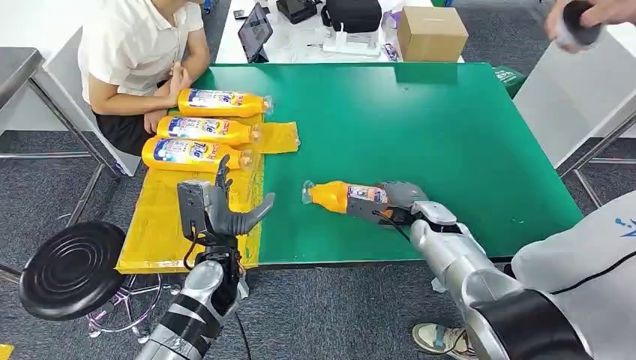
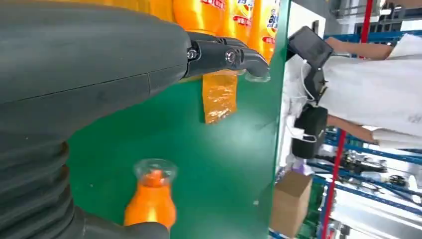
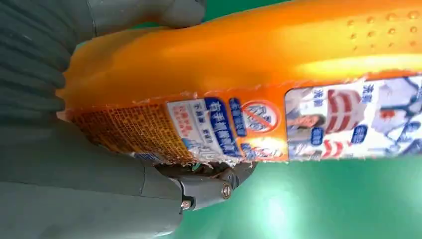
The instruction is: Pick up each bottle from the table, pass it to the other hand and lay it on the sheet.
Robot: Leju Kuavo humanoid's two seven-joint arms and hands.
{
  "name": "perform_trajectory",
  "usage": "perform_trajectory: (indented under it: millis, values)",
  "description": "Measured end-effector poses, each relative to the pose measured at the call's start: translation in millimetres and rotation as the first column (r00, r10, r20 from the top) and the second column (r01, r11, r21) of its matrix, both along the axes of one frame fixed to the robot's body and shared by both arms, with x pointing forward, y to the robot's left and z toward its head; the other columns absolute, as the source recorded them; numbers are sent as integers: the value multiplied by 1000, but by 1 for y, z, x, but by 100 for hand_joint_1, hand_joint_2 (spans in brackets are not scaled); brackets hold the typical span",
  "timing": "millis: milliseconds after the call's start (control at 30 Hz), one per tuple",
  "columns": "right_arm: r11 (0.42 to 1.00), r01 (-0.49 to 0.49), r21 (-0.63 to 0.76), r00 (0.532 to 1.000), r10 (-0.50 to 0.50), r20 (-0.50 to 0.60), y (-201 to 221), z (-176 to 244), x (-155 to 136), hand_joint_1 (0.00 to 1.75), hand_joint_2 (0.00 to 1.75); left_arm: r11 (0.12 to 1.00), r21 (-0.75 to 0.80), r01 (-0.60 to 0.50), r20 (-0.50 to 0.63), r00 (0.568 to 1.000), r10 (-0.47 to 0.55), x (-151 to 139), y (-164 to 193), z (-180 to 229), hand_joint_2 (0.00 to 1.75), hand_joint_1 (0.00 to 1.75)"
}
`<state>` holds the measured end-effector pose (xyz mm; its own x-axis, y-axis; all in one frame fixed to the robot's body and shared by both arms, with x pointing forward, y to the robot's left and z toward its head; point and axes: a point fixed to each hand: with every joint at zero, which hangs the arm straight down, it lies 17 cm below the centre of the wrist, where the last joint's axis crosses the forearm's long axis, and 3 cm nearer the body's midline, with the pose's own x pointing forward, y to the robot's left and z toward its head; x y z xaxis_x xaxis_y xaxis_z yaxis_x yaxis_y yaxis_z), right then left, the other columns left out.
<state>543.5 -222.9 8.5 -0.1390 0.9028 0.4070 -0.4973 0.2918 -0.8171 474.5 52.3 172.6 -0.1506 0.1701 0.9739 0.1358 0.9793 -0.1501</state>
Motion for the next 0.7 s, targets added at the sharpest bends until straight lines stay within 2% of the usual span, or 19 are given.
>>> perform_trajectory:
  millis: [67,267,333,400,467,633,700]
  values:
    - [990,7,138,1000,-6,-9,12,5,-3,175,175,1000,-13,-1,-7,1000,1,0,1,-1,175,0]
    - [970,36,239,999,-33,-18,21,6,-6,175,175,1000,-30,6,-15,1000,-7,0,0,-1,175,0]
    - [932,17,362,1000,-11,-19,36,14,-10,175,175,994,-97,52,-70,996,-59,-1,-7,-8,175,0]
    - [871,-4,491,1000,11,-13,56,22,-18,175,175,977,-184,104,-128,983,-129,-5,-15,-17,175,0]
    - [776,-33,630,999,13,37,82,36,-29,175,175,950,-281,138,-177,965,-192,-15,-19,-29,175,0]
    - [614,-79,785,989,-50,139,114,76,-47,175,175,940,-293,174,-171,958,-230,-42,-17,-43,175,0]
    - [575,-106,811,985,-52,166,124,88,-56,175,175,944,-261,203,-143,959,-246,-51,-21,-42,175,0]
